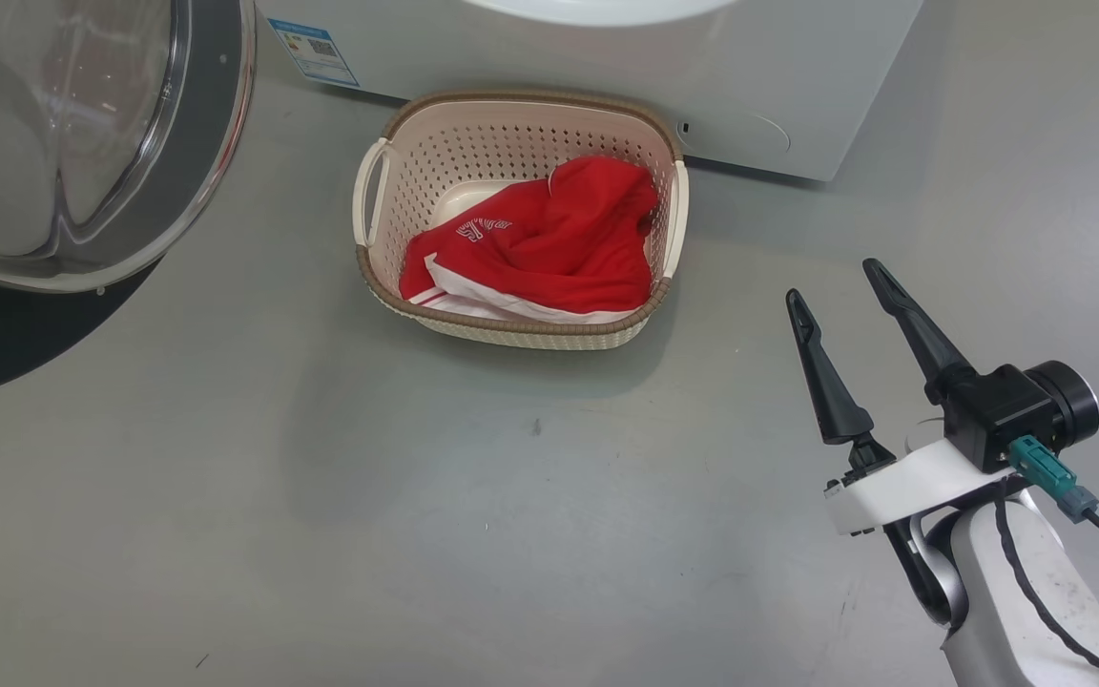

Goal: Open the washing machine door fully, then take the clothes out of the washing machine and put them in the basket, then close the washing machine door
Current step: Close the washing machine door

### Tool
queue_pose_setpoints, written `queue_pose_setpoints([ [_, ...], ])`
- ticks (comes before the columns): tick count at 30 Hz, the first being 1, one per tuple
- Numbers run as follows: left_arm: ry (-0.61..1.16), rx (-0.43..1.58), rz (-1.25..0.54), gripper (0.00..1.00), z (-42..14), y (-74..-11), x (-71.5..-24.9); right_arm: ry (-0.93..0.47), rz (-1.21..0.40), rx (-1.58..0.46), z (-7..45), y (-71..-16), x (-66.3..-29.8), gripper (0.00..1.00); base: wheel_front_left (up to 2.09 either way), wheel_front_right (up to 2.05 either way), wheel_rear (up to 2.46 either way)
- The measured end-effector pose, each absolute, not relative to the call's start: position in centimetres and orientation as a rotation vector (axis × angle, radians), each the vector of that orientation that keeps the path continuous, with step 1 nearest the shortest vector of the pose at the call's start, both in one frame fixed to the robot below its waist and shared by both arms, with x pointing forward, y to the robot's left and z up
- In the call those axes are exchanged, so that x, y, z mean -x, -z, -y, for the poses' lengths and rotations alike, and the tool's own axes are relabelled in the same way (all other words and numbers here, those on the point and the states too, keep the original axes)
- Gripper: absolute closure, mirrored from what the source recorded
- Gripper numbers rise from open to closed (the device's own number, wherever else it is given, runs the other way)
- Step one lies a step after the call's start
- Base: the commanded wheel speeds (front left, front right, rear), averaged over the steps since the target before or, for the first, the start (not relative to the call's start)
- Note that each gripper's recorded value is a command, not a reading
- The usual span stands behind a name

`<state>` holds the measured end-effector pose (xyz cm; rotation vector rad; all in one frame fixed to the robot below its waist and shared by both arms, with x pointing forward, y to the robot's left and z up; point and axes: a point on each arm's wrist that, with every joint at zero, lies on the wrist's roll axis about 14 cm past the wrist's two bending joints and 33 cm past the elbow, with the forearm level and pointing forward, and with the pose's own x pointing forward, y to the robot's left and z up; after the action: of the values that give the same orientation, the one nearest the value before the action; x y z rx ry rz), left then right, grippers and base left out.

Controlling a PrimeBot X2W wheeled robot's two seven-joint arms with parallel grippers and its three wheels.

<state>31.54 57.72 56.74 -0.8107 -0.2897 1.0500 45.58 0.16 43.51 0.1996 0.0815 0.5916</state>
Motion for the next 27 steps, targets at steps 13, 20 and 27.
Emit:
queue_pose_setpoints([
  [13, -0.907, 1.178, 0.126, 1.0, -54.6, -52.4, -35.7, -0.58, -0.083, -0.194, 0.2, -43.5, -45.6, 0.0, 0.0, 0.0, 0.0],
  [20, -0.837, 1.248, -0.007, 1.0, -52.6, -50.6, -36.9, -0.578, -0.078, -0.191, 0.3, -43.7, -45.6, 0.0, 0.0, 0.0, 0.0],
  [27, -0.786, 1.315, -0.064, 1.0, -51.4, -49.9, -37.5, -0.576, -0.074, -0.189, 0.4, -43.8, -45.6, 0.0, 0.0, 0.0, 0.0],
])
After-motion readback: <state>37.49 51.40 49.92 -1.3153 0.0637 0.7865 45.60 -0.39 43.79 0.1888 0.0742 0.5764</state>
